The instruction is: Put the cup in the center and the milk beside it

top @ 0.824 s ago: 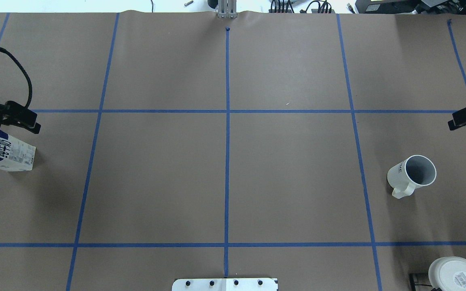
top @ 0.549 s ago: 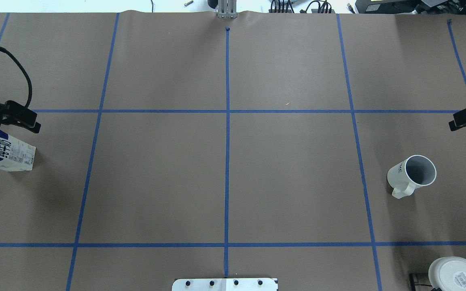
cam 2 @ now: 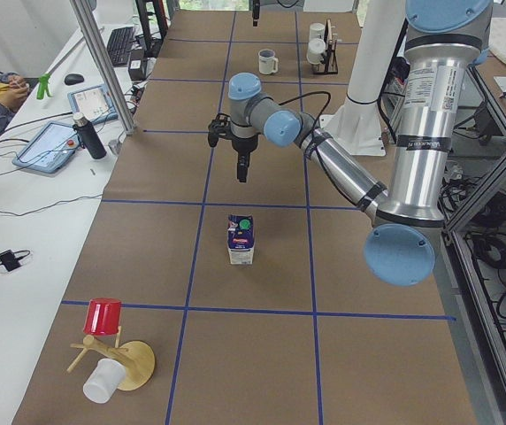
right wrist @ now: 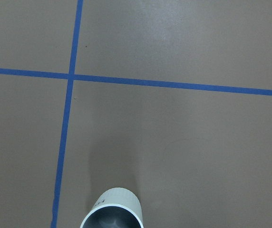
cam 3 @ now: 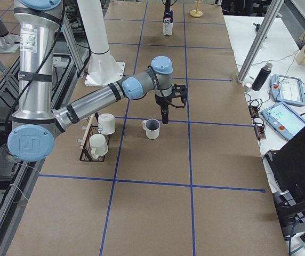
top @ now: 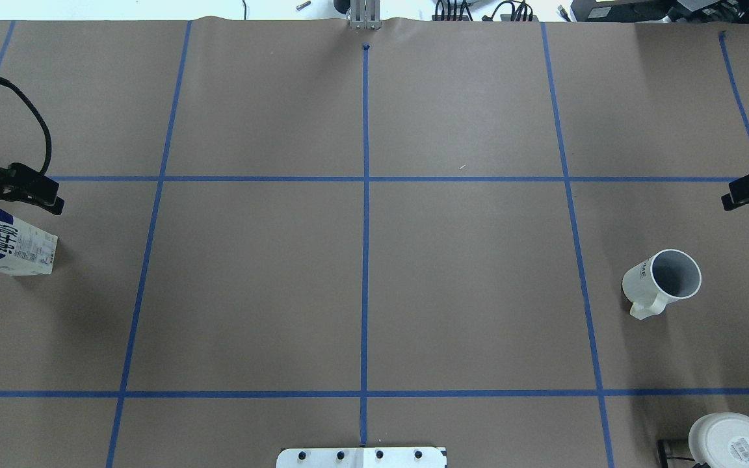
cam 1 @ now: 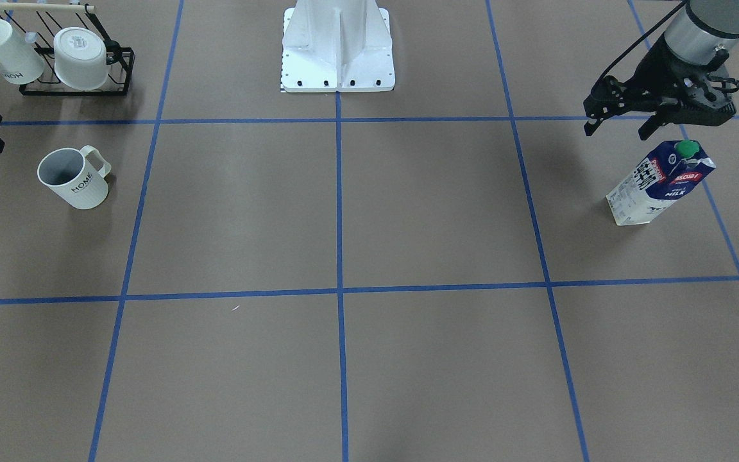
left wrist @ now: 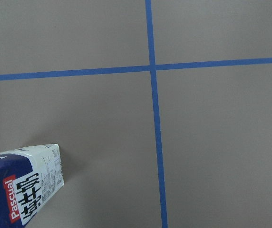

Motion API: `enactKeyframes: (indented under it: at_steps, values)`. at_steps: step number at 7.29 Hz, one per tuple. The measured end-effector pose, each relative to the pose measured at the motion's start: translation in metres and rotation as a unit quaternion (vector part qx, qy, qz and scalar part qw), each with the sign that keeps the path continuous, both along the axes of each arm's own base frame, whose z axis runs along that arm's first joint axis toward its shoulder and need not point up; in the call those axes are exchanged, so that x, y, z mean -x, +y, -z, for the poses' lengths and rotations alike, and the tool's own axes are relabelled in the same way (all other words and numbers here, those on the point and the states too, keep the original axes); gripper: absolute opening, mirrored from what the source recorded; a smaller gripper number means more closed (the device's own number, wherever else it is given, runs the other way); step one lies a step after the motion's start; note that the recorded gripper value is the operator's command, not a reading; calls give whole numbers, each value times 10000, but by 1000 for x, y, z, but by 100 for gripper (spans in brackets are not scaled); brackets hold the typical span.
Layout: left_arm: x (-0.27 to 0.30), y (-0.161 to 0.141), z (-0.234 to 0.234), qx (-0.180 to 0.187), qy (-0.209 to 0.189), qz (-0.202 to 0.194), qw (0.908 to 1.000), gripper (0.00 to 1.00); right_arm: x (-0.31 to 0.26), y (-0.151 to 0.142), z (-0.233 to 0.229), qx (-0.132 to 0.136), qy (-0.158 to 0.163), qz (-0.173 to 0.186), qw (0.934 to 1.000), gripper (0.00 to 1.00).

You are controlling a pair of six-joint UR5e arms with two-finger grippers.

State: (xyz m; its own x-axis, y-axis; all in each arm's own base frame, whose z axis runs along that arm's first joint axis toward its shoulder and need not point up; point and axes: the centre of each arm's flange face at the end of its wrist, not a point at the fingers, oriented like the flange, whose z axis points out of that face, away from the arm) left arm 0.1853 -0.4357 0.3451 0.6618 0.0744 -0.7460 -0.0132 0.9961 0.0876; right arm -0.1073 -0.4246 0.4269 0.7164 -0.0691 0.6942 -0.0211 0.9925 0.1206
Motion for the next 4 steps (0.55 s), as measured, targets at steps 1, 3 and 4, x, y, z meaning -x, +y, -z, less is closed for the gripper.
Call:
enactKeyframes:
  at_steps: [1, 3, 4]
  values:
    - [-1, -2, -1, 4, -9, -1, 10000, 97, -1, 3, -3, 45, 1, 2, 10000, 100]
    - [-2, -3, -1, -10, -2, -10, 10000, 98, 1, 2, -6, 83, -9, 31, 10000, 100]
    - [-2, -3, 0, -5, 13, -12, 10000, 98, 7, 1, -6, 84, -24, 97, 9999, 100]
